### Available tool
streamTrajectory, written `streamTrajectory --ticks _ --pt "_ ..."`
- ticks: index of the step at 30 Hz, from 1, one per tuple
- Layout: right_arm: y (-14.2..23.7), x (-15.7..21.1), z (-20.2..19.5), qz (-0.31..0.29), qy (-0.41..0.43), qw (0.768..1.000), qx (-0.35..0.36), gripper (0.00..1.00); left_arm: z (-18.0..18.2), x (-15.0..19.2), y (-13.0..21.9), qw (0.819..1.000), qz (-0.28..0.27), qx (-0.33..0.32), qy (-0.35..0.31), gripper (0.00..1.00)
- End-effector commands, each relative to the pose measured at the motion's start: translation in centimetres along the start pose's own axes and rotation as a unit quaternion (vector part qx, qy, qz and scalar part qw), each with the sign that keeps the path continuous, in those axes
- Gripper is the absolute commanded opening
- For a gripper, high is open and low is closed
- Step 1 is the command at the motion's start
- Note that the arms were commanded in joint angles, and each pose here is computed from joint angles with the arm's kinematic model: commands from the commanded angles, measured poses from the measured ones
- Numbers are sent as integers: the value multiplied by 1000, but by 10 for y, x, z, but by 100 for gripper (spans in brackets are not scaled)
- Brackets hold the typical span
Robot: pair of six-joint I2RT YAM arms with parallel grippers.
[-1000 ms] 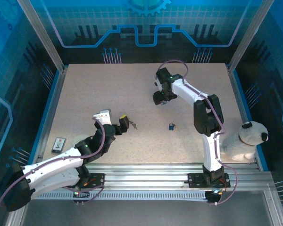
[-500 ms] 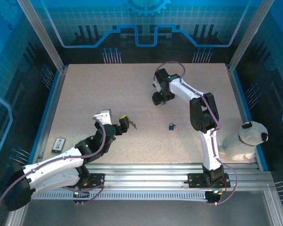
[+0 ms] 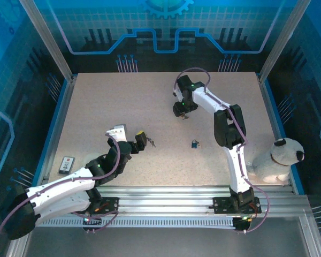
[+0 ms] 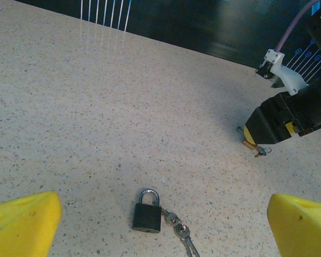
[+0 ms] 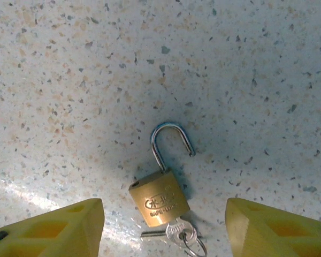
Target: Lock with the key
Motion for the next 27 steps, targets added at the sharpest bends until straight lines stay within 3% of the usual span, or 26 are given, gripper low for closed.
streamTrajectory --ticks 1,8,16,27 --pt "-15 9 1 22 4 1000 -20 60 2 -3 0 1000 -15 -4 -3 99" --pt "-22 11 2 28 5 999 -25 58 1 -3 0 1000 -14 -3 -2 99" --pt "-29 16 7 34 0 999 -35 44 2 -3 0 1000 -14 -4 -3 99" --pt "-24 24 14 42 -8 998 -37 35 2 -3 0 1000 -14 -4 -2 99"
Point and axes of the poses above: each hand's point on the last joint's axis, 136 mm out from that joint toward the fingers, its own y axis back along the fingers, its own z axis along the line the jaws close on, x = y × z, the point moved 3 cm from there along y, back along the fingers, and after that the axes turned 15 degrees about y, right-handed, at the moved point
